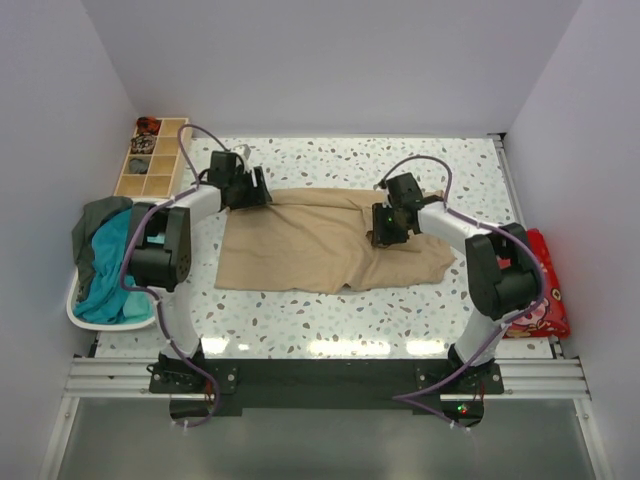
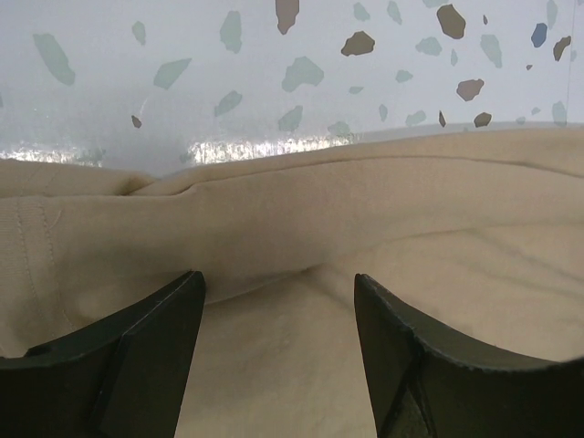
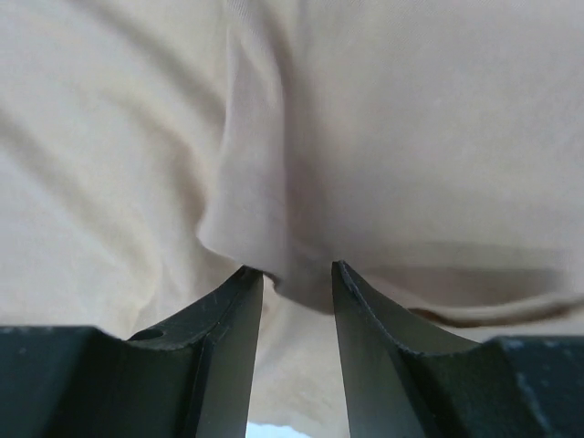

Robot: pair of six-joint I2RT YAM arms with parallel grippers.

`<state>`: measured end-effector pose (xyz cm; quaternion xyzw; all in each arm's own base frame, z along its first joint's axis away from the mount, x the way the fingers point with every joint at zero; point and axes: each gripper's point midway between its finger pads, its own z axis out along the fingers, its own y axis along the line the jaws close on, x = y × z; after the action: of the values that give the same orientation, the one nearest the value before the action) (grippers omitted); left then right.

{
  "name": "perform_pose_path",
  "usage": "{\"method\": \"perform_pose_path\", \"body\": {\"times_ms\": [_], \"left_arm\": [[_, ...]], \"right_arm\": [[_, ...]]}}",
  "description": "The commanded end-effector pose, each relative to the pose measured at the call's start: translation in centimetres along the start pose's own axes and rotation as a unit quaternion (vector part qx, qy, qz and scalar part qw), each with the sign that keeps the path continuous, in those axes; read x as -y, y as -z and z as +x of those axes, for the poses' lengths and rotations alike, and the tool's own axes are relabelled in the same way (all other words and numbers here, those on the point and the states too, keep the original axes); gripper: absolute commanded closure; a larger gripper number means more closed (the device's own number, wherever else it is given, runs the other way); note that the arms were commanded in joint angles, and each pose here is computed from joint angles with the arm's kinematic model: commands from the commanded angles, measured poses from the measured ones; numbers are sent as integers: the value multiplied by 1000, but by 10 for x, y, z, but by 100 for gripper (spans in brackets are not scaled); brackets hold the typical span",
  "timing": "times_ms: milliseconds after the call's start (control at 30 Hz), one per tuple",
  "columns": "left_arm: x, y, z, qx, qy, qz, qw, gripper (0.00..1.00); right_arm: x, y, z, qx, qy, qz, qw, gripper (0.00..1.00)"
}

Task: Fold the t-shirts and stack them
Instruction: Fold the flattened tshirt in 1/3 of the way

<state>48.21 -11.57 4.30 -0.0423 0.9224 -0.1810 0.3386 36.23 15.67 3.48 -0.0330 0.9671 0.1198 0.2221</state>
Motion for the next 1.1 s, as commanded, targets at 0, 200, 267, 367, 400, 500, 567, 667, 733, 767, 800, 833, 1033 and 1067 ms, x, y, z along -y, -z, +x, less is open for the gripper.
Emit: {"method": "perform_pose_path", "body": {"times_ms": [0,200,267,367,400,500,567,667,733,767,800,833,1033,1067], "left_arm": [[13,18,-19,39,-7,12,999,28],[6,21,-6,27,-7,-1,1000,28],[3,24,-1,25,-7,-11,1000,29],[5,36,-11,54,-8,-12,998,29],[11,47,-22,74,-11,-7,997,29],[25,65,-52,137,-9,14,990,28],[34,70,-67,162,-6,30,986,28],[41,59,-83,170,-11,46,984,27],[47,49,-94,166,-17,56,984,27],[41,31,-85,142,-13,55,988,27],[41,23,-83,132,-12,59,989,27],[46,20,-89,133,-15,68,989,27],[44,-15,-59,79,-5,95,992,29],[40,-19,-52,69,-8,93,993,29]], "right_arm": [[-12,24,1,12,17,-28,999,59],[-14,29,23,-25,25,-40,999,59],[-11,35,23,-22,25,-34,999,59],[-1,51,11,25,16,0,1000,58],[1,56,2,47,11,10,999,57],[11,72,-30,117,-21,51,992,55],[19,77,-52,149,-38,74,985,55],[29,64,-75,160,-65,82,982,55],[39,43,-83,151,-82,85,981,55],[40,40,-93,157,-85,79,981,55],[45,34,-99,157,-92,78,980,56],[52,17,-96,139,-97,83,982,57],[87,-9,-107,126,-121,109,979,59],[92,-17,-103,117,-123,113,979,59]]}}
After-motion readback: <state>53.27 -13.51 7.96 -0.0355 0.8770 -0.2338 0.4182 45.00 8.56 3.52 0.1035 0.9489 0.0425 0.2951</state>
